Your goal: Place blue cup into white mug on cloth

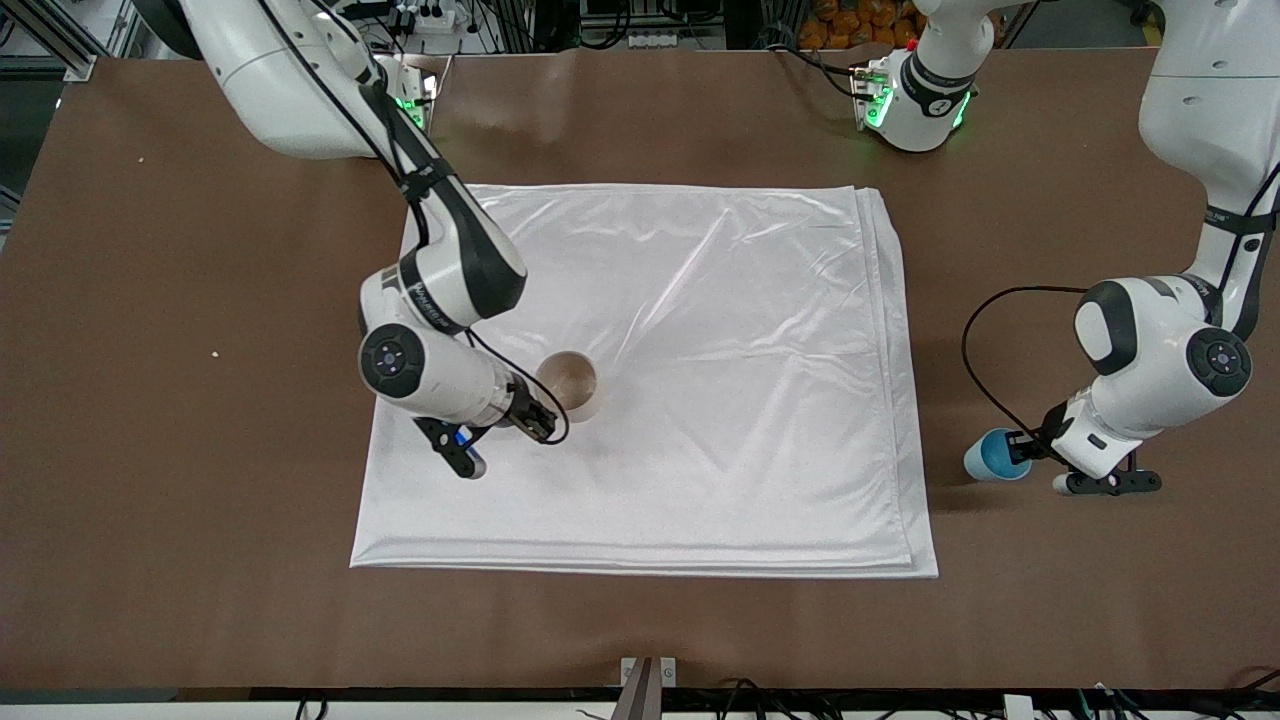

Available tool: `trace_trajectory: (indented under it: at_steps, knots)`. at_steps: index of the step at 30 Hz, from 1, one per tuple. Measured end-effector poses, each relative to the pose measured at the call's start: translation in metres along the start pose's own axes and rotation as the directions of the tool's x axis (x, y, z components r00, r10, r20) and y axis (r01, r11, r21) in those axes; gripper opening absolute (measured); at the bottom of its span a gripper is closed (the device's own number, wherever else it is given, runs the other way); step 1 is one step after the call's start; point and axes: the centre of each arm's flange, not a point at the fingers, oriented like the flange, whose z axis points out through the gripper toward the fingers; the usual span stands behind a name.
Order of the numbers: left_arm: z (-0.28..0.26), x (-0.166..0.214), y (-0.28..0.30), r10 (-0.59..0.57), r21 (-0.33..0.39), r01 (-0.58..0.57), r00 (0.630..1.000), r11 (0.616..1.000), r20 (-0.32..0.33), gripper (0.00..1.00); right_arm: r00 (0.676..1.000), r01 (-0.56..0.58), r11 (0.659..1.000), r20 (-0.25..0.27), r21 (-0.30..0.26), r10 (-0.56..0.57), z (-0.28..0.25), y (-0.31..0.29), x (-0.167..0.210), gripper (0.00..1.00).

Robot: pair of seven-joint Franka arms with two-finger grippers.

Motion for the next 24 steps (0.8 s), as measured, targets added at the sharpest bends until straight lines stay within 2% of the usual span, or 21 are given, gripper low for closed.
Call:
trace_trajectory:
  at_steps: [7, 12, 24]
  knots:
    - [-0.022, 0.004, 0.018, 0.036, 0.009, -0.036, 0.999, 0.999, 0.003, 0.04, 0.998, -0.054, 0.998, -0.012, 0.040, 0.055, 0.032, -0.017, -0.046, 0.19]
    - [-0.037, 0.008, 0.030, 0.066, 0.020, -0.066, 0.998, 0.998, 0.009, 0.04, 0.998, -0.058, 0.998, -0.011, 0.036, 0.059, 0.056, -0.020, -0.066, 0.19]
    - [-0.062, 0.016, 0.049, 0.103, 0.033, -0.104, 0.995, 0.994, 0.015, 0.04, 0.998, -0.068, 0.998, -0.008, 0.018, 0.068, 0.072, -0.019, -0.074, 0.19]
